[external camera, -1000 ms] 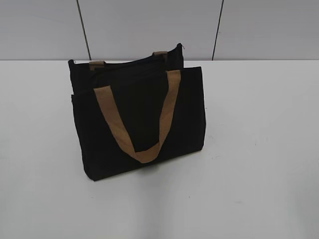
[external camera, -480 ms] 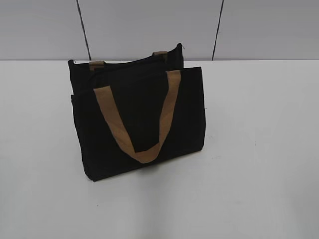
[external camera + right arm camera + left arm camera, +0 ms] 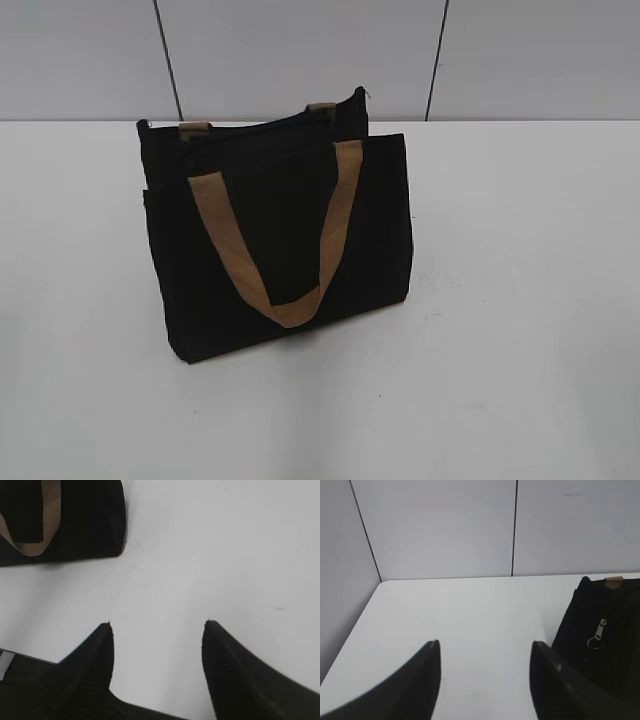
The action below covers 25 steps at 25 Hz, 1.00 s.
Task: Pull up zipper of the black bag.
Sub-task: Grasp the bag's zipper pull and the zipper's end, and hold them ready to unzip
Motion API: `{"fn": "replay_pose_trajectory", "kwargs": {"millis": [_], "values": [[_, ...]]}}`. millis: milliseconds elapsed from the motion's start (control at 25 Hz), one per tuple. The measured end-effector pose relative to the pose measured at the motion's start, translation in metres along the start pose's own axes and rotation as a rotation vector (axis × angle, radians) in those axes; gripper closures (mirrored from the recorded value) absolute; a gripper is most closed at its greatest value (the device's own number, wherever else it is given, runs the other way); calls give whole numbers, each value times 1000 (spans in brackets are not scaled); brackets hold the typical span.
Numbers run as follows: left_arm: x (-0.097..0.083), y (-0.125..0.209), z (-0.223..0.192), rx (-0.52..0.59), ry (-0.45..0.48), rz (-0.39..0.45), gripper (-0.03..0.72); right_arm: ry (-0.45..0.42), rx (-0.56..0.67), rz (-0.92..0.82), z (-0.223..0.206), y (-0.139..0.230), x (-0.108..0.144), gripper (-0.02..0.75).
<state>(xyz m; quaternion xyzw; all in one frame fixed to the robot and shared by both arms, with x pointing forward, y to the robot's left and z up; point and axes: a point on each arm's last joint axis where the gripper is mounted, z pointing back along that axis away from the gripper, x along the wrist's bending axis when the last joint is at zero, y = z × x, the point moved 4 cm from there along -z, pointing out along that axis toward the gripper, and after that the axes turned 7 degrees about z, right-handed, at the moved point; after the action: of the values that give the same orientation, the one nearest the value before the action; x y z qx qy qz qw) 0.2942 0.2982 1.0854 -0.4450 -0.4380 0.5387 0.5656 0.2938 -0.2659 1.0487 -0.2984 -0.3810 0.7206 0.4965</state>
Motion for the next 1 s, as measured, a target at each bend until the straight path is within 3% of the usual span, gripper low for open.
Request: {"fn": "replay_pose_trajectory", "kwargs": {"millis": [160,400,600,720,1000], "values": [[0,-4,-29,87,10,4,255,-3,32,41,-10,-24,-9,299],[-9,-6,-81,178,92,-92,255,-26,108,107,-27,-53,-20,299],[-24,8,-122,299,233,-149,255,-48,168,130,-44,-65,-27,299],[-30,24,-146,377,315,-232,255,-72,183,147,-51,-70,-28,299],[-54,53,-182,413,583,-420,255,-94,113,157,-57,-83,-27,299]]}}
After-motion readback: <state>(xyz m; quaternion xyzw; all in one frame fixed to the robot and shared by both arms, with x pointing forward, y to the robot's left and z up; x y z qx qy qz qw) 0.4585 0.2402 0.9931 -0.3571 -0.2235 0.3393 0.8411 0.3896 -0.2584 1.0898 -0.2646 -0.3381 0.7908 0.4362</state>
